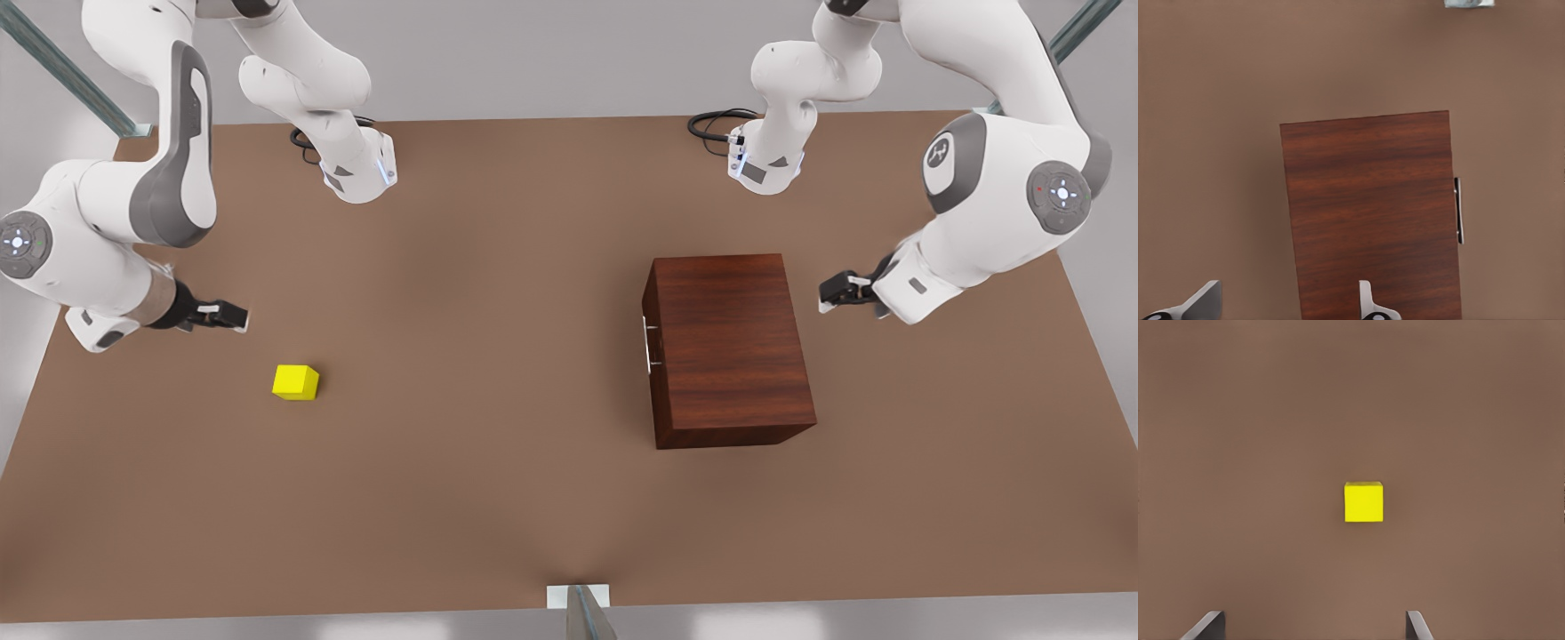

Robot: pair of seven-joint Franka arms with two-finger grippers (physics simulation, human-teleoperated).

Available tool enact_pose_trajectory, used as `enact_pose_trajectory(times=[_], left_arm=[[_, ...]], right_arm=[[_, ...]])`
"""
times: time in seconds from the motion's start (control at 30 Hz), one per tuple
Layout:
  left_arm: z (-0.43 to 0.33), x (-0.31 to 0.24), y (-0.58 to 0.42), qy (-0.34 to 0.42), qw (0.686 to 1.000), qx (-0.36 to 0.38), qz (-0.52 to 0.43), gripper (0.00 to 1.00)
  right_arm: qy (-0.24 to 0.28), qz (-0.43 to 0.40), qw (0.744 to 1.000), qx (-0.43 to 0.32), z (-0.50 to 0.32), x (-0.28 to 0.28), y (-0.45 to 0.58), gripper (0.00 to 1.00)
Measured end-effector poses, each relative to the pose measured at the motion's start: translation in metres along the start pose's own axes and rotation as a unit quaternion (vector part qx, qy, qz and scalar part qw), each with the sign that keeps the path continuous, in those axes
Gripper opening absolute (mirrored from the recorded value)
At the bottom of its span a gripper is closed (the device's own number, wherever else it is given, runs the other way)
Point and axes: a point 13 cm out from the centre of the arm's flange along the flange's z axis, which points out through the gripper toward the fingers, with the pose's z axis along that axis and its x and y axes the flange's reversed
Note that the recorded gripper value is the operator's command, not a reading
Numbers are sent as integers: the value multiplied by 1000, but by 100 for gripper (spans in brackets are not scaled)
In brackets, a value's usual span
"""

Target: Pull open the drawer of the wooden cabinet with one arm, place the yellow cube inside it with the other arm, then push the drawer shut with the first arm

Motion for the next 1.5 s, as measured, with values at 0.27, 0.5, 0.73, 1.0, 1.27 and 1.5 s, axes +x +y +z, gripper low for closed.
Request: enact_pose_trajectory(times=[0.27, 0.5, 0.73, 1.0, 1.27, 1.5], left_arm=[[35, -11, -201, -22, 992, -37, 120, 100], [167, -1, -373, -37, 989, -94, 110, 100], [245, -54, -350, -88, 987, -132, -2, 100], [267, -59, -304, -96, 970, -213, -67, 100], [298, -43, -262, -76, 945, -302, -98, 100], [309, -32, -250, -66, 935, -326, -120, 100]], right_arm=[[-57, -4, 998, 5, -9, -28, -3, 100], [-69, -7, 998, 6, -9, -35, -3, 100], [-73, -9, 997, 6, -9, -38, -2, 100], [-72, -12, 997, 6, -6, -39, 0, 100], [-71, -14, 997, 6, -5, -40, 2, 100], [-71, -16, 997, 6, -4, -41, 4, 100]])
